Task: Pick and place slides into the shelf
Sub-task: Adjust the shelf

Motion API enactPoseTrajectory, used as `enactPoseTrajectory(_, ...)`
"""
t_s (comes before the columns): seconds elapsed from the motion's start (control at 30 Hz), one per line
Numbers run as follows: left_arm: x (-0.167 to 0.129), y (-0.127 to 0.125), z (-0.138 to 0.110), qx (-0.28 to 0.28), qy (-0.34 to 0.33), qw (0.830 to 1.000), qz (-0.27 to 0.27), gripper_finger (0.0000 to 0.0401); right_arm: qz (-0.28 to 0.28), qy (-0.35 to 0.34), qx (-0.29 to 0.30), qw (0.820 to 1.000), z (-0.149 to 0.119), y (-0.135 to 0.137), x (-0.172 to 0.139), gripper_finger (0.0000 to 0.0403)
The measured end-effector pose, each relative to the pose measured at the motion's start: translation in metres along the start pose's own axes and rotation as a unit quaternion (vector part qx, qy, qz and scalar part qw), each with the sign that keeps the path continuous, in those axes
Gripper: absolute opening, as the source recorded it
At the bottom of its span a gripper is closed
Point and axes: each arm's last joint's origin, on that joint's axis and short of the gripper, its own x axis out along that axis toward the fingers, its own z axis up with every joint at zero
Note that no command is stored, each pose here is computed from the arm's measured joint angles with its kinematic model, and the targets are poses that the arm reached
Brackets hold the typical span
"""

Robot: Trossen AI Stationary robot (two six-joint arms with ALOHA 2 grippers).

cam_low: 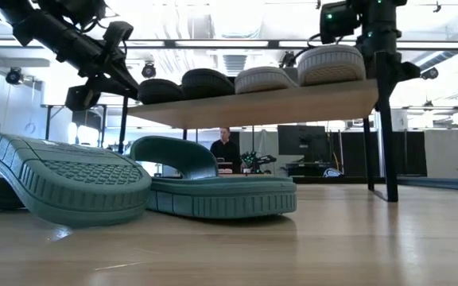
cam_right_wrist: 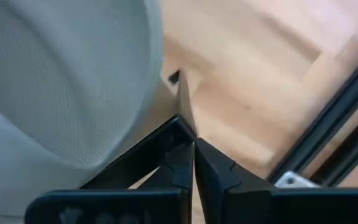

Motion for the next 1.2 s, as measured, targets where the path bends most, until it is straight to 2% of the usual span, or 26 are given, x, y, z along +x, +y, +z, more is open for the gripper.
enactPoseTrajectory(0.27, -0.001, 0.0, -0.001, -0.006, 0.011, 1.0, -0.007, 0.0013, 0.026, -0.094, 0.045, 0.994, 0.031, -0.012, -0.015, 0.0008)
enactPoseTrajectory(0.53, -0.002, -0.002, -0.001, -0.006, 0.019, 0.999, -0.029, 0.0014, 0.048, -0.148, 0.088, 0.984, 0.053, -0.034, -0.017, 0.0008)
enactPoseTrajectory(0.67, -0.002, -0.004, -0.001, -0.003, 0.024, 0.999, -0.04, 0.0026, 0.061, -0.186, 0.107, 0.975, 0.063, -0.041, -0.02, 0.0008)
enactPoseTrajectory(0.77, -0.002, -0.008, 0.001, 0.008, 0.023, 0.997, -0.071, 0.0042, 0.084, -0.233, 0.111, 0.962, 0.074, -0.043, -0.025, 0.0009)
enactPoseTrajectory(0.83, -0.002, -0.01, 0.001, 0.013, 0.027, 0.996, -0.08, 0.0049, 0.083, -0.245, 0.11, 0.96, 0.076, -0.044, -0.026, 0.0009)
enactPoseTrajectory(0.9, -0.002, -0.01, -0.001, 0.014, 0.035, 0.996, -0.08, 0.0051, 0.059, -0.257, 0.117, 0.957, 0.077, -0.046, -0.027, 0.0009)
enactPoseTrajectory(1.0, -0.002, -0.01, -0.001, 0.014, 0.034, 0.996, -0.079, 0.0052, 0.022, -0.239, 0.116, 0.964, 0.072, -0.05, -0.033, 0.0009)
enactPoseTrajectory(1.2, -0.002, -0.009, -0.001, 0.02, 0.033, 0.996, -0.077, 0.0053, -0.041, -0.09, 0.079, 0.992, 0.037, -0.054, -0.054, 0.0009)
